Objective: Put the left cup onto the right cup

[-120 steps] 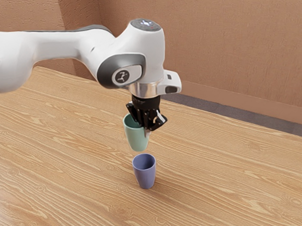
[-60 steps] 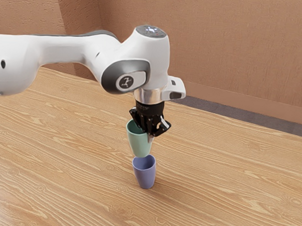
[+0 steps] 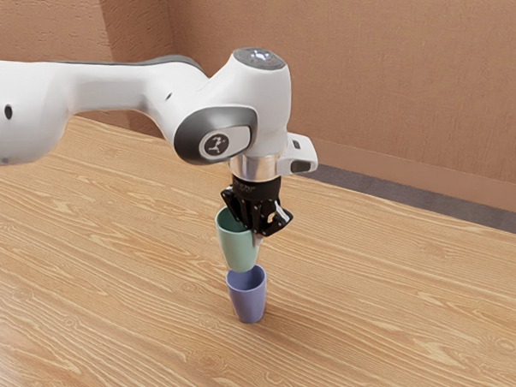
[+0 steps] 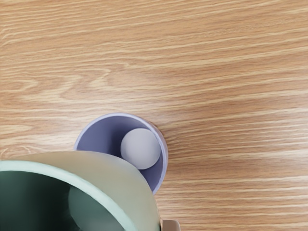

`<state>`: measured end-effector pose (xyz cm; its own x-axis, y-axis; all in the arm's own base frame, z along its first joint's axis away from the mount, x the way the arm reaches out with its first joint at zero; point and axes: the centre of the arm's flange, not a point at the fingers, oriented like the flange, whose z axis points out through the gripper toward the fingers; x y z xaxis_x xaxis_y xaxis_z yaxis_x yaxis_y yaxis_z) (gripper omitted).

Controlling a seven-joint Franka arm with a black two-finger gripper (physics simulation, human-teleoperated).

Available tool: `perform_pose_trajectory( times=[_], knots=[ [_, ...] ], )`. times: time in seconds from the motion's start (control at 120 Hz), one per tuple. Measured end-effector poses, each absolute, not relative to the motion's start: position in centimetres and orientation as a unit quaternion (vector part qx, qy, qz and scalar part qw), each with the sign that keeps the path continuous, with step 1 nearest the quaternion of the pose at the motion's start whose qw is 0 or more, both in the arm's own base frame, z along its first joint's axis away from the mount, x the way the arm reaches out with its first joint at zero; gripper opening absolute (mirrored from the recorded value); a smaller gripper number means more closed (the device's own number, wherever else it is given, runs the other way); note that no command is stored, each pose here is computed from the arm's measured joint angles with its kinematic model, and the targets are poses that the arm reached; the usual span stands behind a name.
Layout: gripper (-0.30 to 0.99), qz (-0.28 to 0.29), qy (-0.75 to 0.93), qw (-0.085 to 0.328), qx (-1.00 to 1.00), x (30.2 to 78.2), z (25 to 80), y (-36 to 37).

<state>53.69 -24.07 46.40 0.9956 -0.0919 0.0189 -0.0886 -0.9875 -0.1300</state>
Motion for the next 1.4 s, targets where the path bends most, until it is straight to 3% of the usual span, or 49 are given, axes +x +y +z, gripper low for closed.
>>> perform_pose_trajectory(
  times=[1.4],
  knots=[
    [-0.09,-0.017,0.034,0.063,-0.997,54.0,43.2,-24.0]
  ],
)
